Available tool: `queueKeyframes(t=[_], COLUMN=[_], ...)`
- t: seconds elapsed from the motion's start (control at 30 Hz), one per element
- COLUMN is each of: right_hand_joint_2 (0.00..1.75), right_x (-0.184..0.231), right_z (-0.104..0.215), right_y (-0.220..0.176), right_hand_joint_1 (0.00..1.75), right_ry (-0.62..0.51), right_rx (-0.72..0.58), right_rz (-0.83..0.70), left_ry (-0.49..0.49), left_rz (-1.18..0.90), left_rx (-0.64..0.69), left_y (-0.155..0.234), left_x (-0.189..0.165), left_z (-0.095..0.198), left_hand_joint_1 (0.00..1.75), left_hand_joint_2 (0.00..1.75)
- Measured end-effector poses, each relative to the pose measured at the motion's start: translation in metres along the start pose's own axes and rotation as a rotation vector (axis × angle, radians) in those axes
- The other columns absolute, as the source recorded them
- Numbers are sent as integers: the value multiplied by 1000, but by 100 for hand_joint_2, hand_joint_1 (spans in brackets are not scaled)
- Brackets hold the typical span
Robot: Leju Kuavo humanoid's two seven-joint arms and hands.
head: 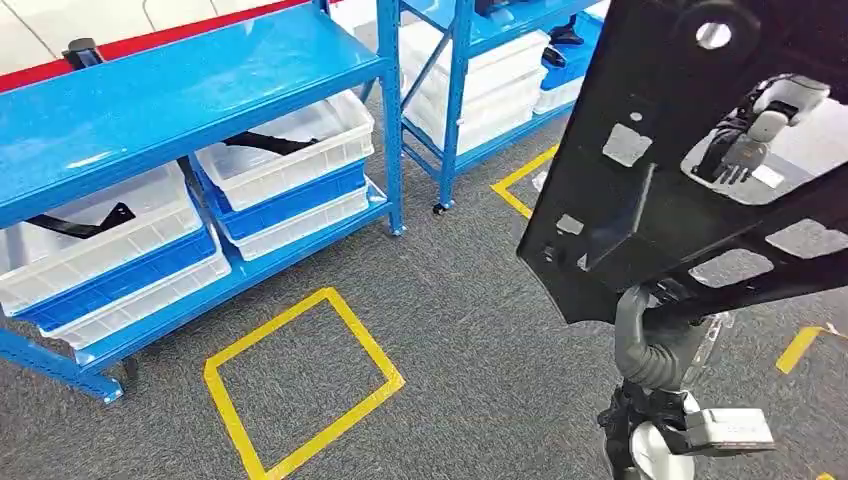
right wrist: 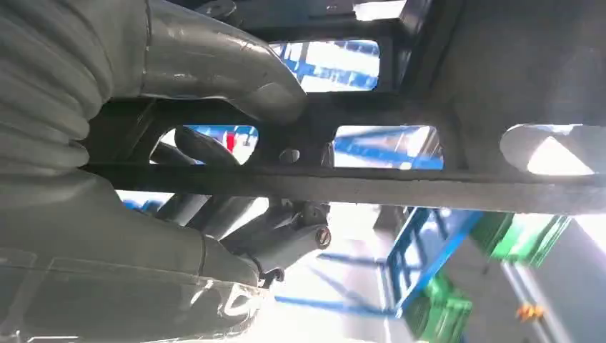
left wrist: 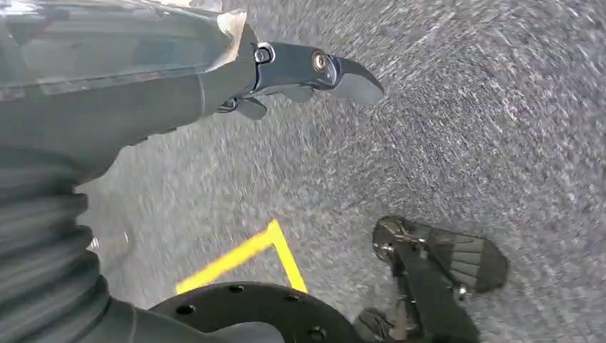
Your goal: Take the parts from the cabinet and place them on the table.
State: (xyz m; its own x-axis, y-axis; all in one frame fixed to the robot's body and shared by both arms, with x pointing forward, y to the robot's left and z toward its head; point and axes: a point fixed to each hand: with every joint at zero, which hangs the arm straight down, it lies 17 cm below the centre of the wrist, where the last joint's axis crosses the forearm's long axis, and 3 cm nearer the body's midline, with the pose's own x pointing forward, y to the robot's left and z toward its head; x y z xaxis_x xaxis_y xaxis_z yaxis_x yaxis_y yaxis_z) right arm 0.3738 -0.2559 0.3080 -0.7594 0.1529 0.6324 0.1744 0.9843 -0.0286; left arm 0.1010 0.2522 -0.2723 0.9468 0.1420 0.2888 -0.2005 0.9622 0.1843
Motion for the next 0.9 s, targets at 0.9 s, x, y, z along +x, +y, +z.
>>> queueKeyframes(t=[0.9], right_hand_joint_2=[175], right_x=[-8], right_z=[19], right_y=[-29], right_hand_joint_1=[175], right_ry=[63], right_rx=[-74], right_rz=[30], left_ry=[-22], left_rz=[-188], left_rx=[4], left_y=[9], left_x=[1], left_z=[-3], left_hand_joint_1=[0], left_hand_joint_2=[175])
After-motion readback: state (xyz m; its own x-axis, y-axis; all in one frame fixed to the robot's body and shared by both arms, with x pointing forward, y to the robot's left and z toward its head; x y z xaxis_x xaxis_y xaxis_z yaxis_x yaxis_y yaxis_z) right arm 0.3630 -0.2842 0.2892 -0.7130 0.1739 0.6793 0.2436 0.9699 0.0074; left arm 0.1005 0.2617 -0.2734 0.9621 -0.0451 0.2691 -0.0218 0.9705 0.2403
